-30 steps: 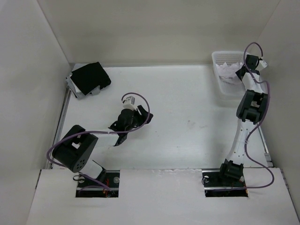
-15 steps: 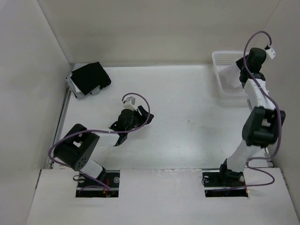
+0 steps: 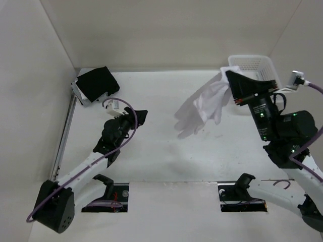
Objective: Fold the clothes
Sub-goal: Move the tank top to the center of the board, then flatten the tank top out
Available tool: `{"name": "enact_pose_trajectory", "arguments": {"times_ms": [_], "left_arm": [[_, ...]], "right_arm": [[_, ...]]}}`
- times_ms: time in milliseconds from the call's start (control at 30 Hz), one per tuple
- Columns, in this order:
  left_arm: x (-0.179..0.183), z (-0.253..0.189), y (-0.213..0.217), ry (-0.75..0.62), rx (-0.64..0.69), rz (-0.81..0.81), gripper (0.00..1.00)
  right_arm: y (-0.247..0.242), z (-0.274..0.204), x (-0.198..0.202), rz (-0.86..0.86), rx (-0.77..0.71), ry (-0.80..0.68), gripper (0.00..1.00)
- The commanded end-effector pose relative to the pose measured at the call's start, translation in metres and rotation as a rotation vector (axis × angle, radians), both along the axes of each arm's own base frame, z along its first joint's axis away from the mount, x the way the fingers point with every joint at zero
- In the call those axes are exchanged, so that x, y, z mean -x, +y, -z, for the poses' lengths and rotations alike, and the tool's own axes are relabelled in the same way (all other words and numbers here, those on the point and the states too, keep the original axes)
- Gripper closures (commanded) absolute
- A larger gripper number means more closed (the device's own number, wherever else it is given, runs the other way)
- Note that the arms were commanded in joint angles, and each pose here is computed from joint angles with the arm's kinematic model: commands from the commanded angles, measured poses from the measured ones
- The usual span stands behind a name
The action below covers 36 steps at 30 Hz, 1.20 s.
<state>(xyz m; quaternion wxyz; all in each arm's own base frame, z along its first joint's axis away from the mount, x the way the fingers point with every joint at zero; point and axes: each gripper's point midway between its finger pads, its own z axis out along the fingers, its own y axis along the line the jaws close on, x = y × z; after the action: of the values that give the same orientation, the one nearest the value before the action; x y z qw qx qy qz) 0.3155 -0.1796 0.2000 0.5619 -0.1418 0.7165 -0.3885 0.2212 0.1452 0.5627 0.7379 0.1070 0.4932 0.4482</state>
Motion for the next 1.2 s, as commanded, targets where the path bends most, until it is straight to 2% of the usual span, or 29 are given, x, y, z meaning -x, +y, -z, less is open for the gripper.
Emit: {"name": "enact_pose_trajectory", "arguments": {"times_ms": [0, 67, 200, 267, 300, 367, 400, 467, 500, 533, 633, 667, 700, 767, 833, 1000, 1100, 1167], "left_arm": [[0.008, 0.015, 0.044, 0.062, -0.01, -0.111, 0.5], [0.011, 0.023, 0.059, 0.094, -0.012, -0.144, 0.5], [0.011, 0.046, 0.073, 0.16, -0.028, -0.184, 0.5], [0.01, 0.056, 0.075, 0.189, -0.046, -0.188, 0.51], [0.009, 0.061, 0.074, 0.202, -0.055, -0.186, 0.51], [0.009, 0.072, 0.065, 0.238, -0.088, -0.155, 0.53], [0.01, 0.078, 0.06, 0.256, -0.107, -0.14, 0.54], [0.014, 0.089, 0.054, 0.289, -0.144, -0.119, 0.55], [0.018, 0.103, 0.05, 0.315, -0.191, -0.116, 0.56], [0.02, 0.109, 0.048, 0.326, -0.211, -0.114, 0.56], [0.031, 0.136, 0.038, 0.384, -0.297, -0.083, 0.57], [0.034, 0.143, 0.036, 0.402, -0.322, -0.078, 0.57], [0.037, 0.15, 0.035, 0.417, -0.349, -0.075, 0.57], [0.039, 0.159, 0.033, 0.431, -0.389, -0.082, 0.56], [0.041, 0.164, 0.028, 0.442, -0.403, -0.072, 0.54], [0.041, 0.163, 0.008, 0.44, -0.405, -0.024, 0.54], [0.042, 0.163, 0.002, 0.441, -0.411, -0.007, 0.57], [0.043, 0.162, -0.002, 0.441, -0.413, 0.006, 0.58]], "right_arm": [[0.058, 0.066, -0.011, -0.05, 0.137, 0.178, 0.96], [0.081, 0.105, -0.032, -0.046, 0.191, 0.254, 0.96], [0.12, 0.219, -0.109, -0.097, 0.257, 0.471, 0.96], [0.124, 0.26, -0.149, -0.09, 0.266, 0.529, 0.91], [0.118, 0.28, -0.181, -0.06, 0.269, 0.552, 0.82], [0.098, 0.311, -0.234, -0.016, 0.279, 0.629, 0.58], [0.096, 0.314, -0.236, -0.017, 0.281, 0.64, 0.56], [0.085, 0.323, -0.23, -0.006, 0.298, 0.666, 0.5], [0.086, 0.336, -0.211, -0.016, 0.323, 0.686, 0.5], [0.085, 0.353, -0.19, -0.024, 0.343, 0.715, 0.57], [0.075, 0.41, -0.134, -0.016, 0.409, 0.828, 0.93], [0.066, 0.431, -0.114, 0.0, 0.436, 0.882, 0.98], [0.052, 0.455, -0.092, 0.033, 0.454, 0.956, 0.99], [0.038, 0.486, -0.061, 0.058, 0.452, 1.043, 0.93], [0.027, 0.505, -0.043, 0.087, 0.444, 1.095, 0.77], [0.018, 0.521, -0.037, 0.124, 0.432, 1.134, 0.57], [0.023, 0.522, -0.041, 0.11, 0.44, 1.133, 0.53], [0.029, 0.526, -0.042, 0.088, 0.45, 1.139, 0.55]]}}
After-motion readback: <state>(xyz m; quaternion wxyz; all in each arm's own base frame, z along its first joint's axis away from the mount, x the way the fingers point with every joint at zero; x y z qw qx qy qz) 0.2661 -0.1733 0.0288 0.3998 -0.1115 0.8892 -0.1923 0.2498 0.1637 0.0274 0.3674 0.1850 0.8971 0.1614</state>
